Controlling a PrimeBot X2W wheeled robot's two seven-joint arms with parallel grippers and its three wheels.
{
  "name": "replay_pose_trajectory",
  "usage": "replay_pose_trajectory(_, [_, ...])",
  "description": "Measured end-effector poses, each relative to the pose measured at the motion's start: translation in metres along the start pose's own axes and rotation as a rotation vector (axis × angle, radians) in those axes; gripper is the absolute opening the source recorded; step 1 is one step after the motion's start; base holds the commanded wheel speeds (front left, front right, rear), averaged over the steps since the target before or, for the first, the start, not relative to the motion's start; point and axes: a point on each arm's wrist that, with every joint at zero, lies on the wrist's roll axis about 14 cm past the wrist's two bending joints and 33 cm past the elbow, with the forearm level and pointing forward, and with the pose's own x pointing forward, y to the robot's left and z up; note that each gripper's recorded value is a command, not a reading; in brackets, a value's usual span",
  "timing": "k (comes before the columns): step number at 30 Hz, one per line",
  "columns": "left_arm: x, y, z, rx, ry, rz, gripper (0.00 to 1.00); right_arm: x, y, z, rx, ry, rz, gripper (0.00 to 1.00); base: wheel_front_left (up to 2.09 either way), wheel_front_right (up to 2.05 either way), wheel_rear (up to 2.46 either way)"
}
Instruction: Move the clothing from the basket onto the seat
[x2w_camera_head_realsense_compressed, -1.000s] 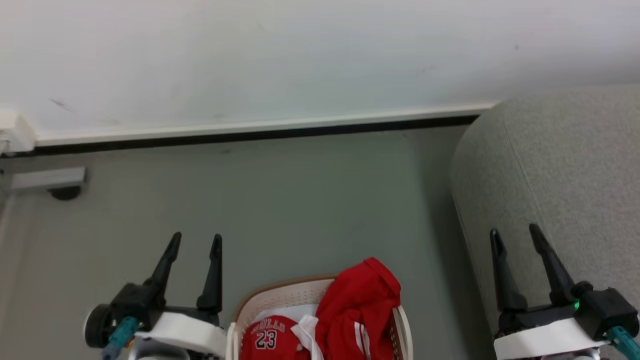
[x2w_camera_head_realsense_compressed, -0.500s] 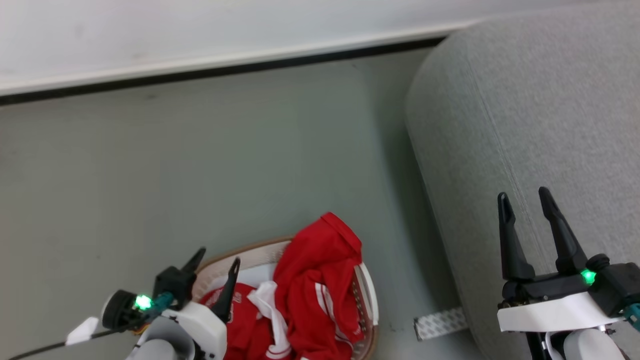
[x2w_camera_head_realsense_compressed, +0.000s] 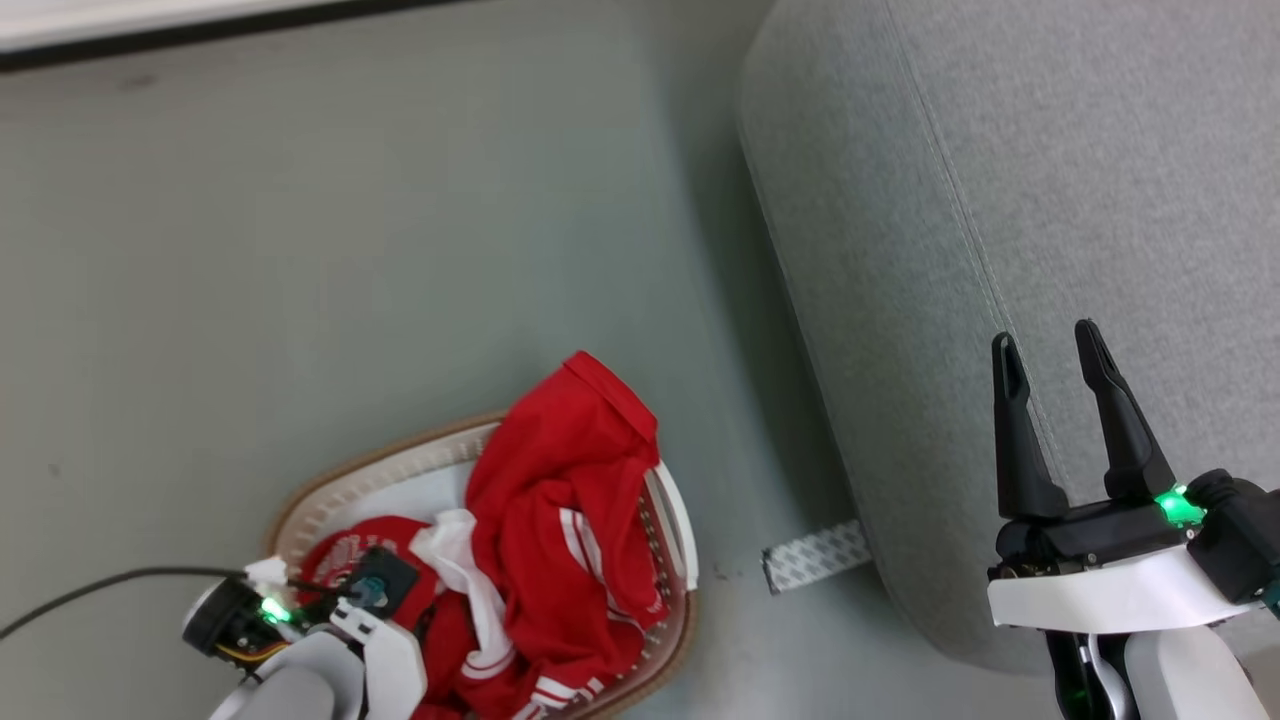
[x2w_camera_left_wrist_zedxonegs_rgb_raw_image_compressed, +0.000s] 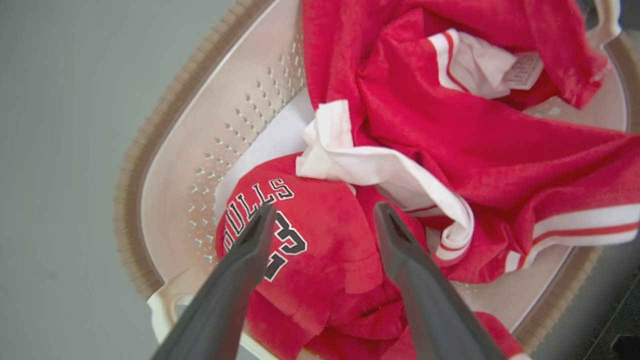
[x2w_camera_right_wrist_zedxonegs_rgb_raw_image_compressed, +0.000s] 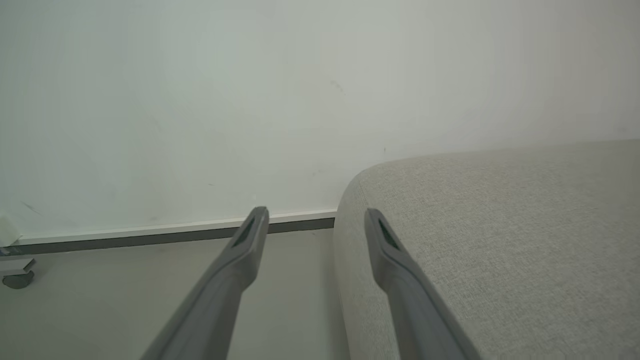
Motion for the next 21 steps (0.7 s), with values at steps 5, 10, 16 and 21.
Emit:
replay_pose_trajectory(5, [0.02, -0.008, -0.021, 0.086, 0.091, -0.077, 1.0, 0.002, -0.009, -0.007, 0.01, 0.019, -0.028, 1.0, 0.0, 0.0, 0.0])
replay_pose_trajectory(10, [0.046, -0.017, -0.038, 0.169, 0.164, -0.155, 1.0, 0.004, -0.017, -0.023, 0.012, 0.063, -0.058, 1.0, 0.0, 0.0, 0.0])
replay_pose_trajectory(16, [0.065, -0.018, -0.073, 0.221, 0.322, -0.198, 1.0, 0.011, -0.022, -0.034, 0.003, 0.09, -0.07, 1.0, 0.0, 0.0, 0.0])
replay_pose_trajectory(21, [0.078, -0.032, -0.078, 0.244, 0.336, -0.246, 1.0, 0.013, -0.025, -0.043, -0.008, 0.117, -0.08, 1.0, 0.0, 0.0, 0.0])
